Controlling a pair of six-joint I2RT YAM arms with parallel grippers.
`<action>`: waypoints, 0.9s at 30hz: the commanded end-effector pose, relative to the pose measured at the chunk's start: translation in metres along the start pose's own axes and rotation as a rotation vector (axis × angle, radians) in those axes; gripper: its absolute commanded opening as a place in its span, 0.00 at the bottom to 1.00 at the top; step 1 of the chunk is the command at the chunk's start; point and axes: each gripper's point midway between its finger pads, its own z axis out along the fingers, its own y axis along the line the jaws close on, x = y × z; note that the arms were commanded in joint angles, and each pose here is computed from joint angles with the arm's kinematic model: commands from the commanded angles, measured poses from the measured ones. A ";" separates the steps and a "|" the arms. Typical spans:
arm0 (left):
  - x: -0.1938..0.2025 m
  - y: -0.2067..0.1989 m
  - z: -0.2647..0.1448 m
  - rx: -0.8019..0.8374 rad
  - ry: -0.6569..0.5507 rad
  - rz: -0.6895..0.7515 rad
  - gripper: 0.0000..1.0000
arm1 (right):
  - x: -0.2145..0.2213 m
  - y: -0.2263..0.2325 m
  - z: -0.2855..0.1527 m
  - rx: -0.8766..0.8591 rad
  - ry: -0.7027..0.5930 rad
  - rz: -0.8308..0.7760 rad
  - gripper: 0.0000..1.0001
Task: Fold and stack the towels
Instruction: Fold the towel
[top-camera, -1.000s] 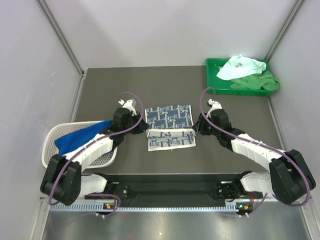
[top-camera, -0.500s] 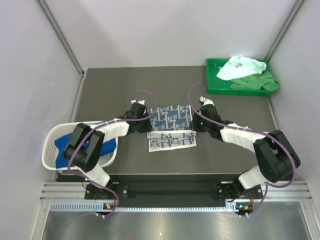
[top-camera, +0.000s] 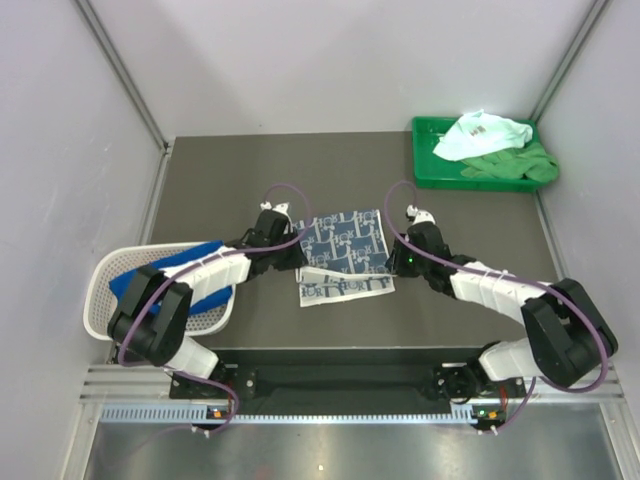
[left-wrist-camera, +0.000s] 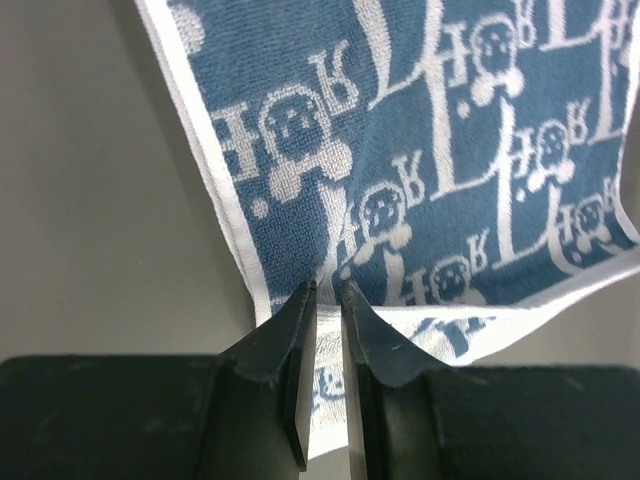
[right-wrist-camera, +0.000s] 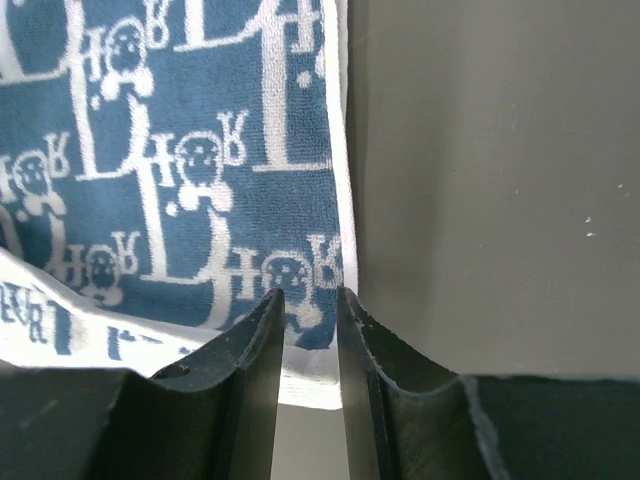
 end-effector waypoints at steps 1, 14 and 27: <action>0.003 -0.010 -0.014 0.050 -0.003 0.009 0.21 | -0.011 0.012 -0.009 -0.040 -0.055 -0.004 0.28; 0.009 -0.013 -0.044 0.079 -0.039 0.007 0.23 | -0.002 0.015 -0.015 -0.060 -0.050 -0.017 0.28; 0.032 -0.007 -0.032 0.018 -0.016 -0.003 0.26 | -0.003 0.012 -0.014 -0.034 -0.051 -0.023 0.29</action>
